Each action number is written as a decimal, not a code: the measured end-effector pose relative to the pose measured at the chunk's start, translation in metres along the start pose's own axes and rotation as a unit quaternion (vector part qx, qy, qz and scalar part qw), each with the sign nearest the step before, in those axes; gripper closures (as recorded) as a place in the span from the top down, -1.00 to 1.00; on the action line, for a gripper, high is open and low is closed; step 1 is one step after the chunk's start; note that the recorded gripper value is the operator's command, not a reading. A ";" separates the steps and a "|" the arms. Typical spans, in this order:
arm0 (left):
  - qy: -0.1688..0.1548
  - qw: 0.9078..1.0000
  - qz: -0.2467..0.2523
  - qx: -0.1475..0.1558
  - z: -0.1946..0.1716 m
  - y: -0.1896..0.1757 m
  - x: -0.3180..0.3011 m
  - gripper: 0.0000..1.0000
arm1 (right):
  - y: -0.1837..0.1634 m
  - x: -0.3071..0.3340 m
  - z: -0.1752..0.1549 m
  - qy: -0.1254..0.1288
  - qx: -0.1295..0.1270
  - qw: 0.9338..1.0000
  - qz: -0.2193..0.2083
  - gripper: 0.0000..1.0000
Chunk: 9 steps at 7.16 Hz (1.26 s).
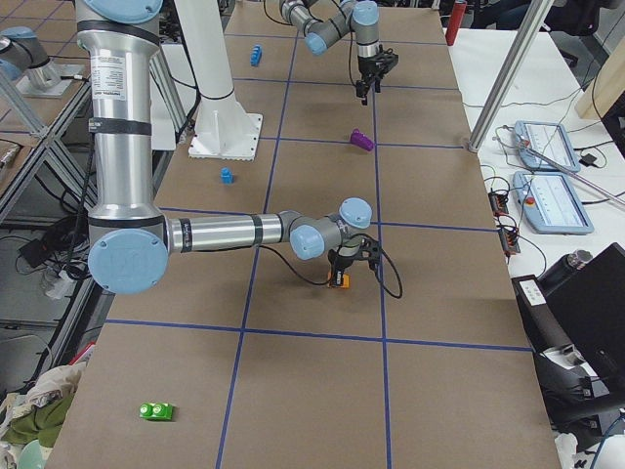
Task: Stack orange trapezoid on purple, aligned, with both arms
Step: 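Carry the orange block over the purple block while the left arm withdraws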
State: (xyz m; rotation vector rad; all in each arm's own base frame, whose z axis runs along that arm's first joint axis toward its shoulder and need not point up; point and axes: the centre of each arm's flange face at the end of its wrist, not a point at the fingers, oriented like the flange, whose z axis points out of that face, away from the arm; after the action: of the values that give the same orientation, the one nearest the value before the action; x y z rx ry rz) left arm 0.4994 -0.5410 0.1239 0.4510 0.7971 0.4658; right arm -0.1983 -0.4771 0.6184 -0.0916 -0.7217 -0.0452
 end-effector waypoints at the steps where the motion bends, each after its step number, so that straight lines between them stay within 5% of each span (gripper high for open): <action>1: 0.000 1.000 0.000 0.001 -0.001 0.008 -0.006 1.00 | -0.010 -0.005 -0.022 -0.023 0.006 1.000 0.008 -1.00; 3: -0.009 1.000 -0.010 0.001 -0.002 0.026 -0.037 1.00 | -0.039 -0.026 -0.090 -0.079 0.017 0.996 0.043 -1.00; 5: -0.026 0.999 -0.019 -0.013 0.002 0.047 -0.096 1.00 | -0.078 -0.117 -0.151 -0.106 0.034 0.988 0.105 -1.00; 7: -0.036 0.998 0.002 -0.043 0.002 0.080 -0.193 1.00 | -0.087 -0.262 -0.171 -0.114 0.038 0.978 0.172 -1.00; 9: -0.039 0.997 0.012 -0.070 -0.013 0.134 -0.295 1.00 | -0.064 -0.400 -0.177 -0.093 0.036 0.977 0.187 -1.00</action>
State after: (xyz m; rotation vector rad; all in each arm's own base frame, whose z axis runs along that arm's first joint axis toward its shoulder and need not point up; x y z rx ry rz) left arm 0.2799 -0.5926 0.3566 0.3475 0.6802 0.5192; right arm -0.3867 -0.5546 0.2256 -0.1621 -0.8824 0.3528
